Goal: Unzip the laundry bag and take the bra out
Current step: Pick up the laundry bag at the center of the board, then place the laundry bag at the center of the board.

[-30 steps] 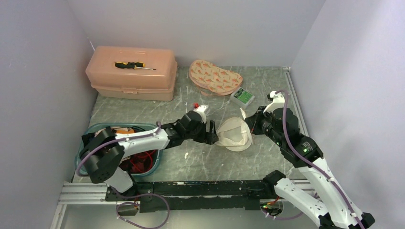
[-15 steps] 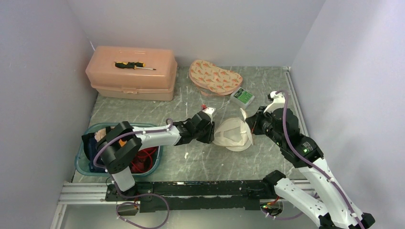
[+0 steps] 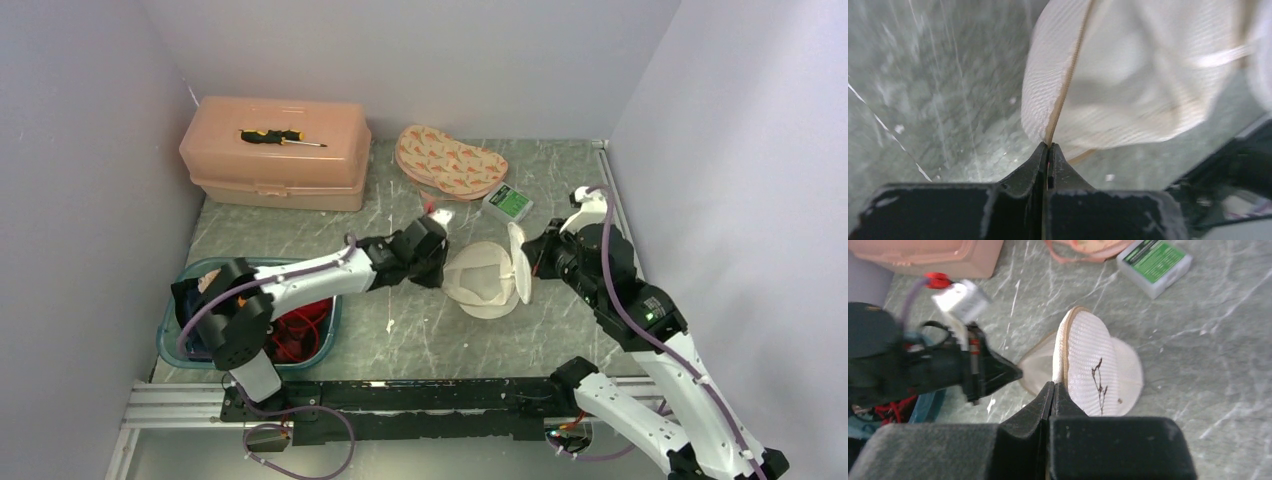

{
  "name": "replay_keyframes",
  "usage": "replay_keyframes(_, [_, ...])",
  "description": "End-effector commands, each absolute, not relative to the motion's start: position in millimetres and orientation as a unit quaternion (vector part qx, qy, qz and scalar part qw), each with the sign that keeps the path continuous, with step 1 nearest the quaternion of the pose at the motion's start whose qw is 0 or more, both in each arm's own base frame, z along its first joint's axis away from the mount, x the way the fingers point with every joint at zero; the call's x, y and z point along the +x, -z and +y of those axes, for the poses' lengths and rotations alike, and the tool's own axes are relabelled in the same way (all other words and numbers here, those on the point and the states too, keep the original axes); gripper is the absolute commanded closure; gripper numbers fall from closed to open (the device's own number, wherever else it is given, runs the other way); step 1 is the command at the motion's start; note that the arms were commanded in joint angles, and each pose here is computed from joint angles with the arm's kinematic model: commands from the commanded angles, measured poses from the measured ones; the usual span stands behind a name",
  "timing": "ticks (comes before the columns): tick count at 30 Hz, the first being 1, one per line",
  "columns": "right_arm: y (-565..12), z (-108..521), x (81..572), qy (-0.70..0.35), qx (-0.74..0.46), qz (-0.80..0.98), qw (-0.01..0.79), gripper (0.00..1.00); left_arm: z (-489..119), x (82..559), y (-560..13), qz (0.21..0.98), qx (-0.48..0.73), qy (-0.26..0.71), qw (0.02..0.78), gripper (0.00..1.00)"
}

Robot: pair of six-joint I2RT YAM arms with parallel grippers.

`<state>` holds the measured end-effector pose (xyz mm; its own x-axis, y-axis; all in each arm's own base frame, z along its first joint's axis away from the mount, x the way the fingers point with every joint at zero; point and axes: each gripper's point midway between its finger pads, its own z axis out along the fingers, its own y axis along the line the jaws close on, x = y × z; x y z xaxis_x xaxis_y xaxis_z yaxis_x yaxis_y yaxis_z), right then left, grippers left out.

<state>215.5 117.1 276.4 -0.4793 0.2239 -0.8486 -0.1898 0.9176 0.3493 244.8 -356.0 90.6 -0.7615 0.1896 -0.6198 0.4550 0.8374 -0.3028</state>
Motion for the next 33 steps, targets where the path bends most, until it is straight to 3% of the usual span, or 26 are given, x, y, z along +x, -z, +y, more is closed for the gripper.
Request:
replay_keyframes(1, [-346, 94, 227, -0.165, 0.033, 0.796, 0.581, 1.0, -358, 255, -255, 0.861, 0.172, 0.276, 0.391, 0.97])
replay_keyframes(5, [-357, 93, 232, -0.159, 0.035, 0.787, 0.595, 1.0, -354, 247, -305, 0.841, 0.177, 0.304, 0.41, 0.97])
replay_keyframes(11, [-286, 108, 240, -0.161, 0.042, 0.829, 0.534, 1.0, -352, 246, -207, 0.894, 0.149, 0.283, 0.314, 0.97])
replay_keyframes(13, [-283, 111, 243, -0.163, 0.041, 0.832, 0.529, 1.0, -352, 251, -200, 0.896, 0.14, 0.284, 0.31, 0.97])
replay_keyframes(16, [-361, 107, 250, -0.168, 0.039, 0.791, 0.587, 1.0, -350, 272, -285, 0.855, 0.149, 0.301, 0.395, 0.97])
replay_keyframes(19, [-393, 102, 248, -0.174, 0.04, 0.769, 0.614, 1.0, -340, 276, -319, 0.838, 0.141, 0.299, 0.433, 0.97])
replay_keyframes(22, [-369, 105, 249, -0.17, 0.039, 0.782, 0.599, 1.0, -329, 271, -277, 0.853, 0.125, 0.284, 0.42, 0.97])
replay_keyframes(26, [-308, 116, 252, -0.17, 0.036, 0.818, 0.548, 1.0, -317, 258, -176, 0.909, 0.09, 0.27, 0.306, 0.97])
replay_keyframes(28, [-299, 117, 253, -0.166, 0.034, 0.824, 0.541, 1.0, -316, 257, -160, 0.918, 0.081, 0.27, 0.279, 0.97])
replay_keyframes(30, [-324, 114, 254, -0.167, 0.029, 0.808, 0.564, 1.0, -319, 266, -189, 0.904, 0.084, 0.283, 0.308, 0.97])
replay_keyframes(33, [-395, 104, 250, -0.174, 0.027, 0.758, 0.628, 1.0, -322, 283, -280, 0.849, 0.103, 0.321, 0.407, 0.97])
